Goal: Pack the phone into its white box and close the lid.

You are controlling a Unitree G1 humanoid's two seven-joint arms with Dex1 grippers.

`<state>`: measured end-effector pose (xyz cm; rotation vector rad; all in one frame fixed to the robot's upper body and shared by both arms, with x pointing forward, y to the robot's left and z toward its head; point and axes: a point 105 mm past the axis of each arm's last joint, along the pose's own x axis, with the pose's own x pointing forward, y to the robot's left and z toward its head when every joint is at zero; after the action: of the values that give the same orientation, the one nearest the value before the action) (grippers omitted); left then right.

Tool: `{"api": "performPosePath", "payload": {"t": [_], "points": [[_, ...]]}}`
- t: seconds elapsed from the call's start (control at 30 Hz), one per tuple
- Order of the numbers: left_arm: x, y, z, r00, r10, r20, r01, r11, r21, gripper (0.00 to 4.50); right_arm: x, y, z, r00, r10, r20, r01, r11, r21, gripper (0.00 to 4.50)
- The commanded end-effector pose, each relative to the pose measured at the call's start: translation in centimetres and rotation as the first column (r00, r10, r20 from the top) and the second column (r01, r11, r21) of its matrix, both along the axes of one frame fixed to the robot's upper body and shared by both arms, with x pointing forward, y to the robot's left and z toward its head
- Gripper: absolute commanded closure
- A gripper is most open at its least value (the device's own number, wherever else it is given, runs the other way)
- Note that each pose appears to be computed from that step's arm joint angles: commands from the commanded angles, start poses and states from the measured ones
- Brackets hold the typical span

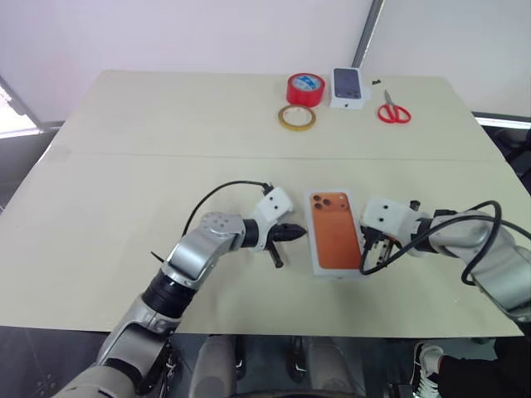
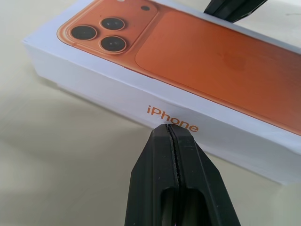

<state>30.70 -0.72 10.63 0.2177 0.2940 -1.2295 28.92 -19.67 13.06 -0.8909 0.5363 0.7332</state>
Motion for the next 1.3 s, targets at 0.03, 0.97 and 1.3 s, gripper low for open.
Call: {"api": "performPosePath", "payload": {"t": [0.03, 0.97, 1.3], "points": [[-0.3, -1.5, 1.8, 0.997, -0.057, 0.060, 0.059, 0.998, -0.038, 4.50, 0.3, 0.1, 1.1, 0.999, 0.008, 0.047, -0.009, 1.000, 0.013, 4.49], [0.7, 0.6, 0.3, 0.999, 0.015, 0.033, -0.015, 1.000, -0.005, 4.50, 0.0, -1.8, 0.3, 0.999, -0.036, 0.024, 0.036, 0.999, -0.016, 4.49], [2.1, 0.8, 5.1, 0.995, 0.074, 0.073, -0.060, 0.983, -0.174, 4.50, -2.1, -2.3, 3.4, 0.998, 0.056, -0.015, -0.053, 0.991, 0.121, 4.49]]}}
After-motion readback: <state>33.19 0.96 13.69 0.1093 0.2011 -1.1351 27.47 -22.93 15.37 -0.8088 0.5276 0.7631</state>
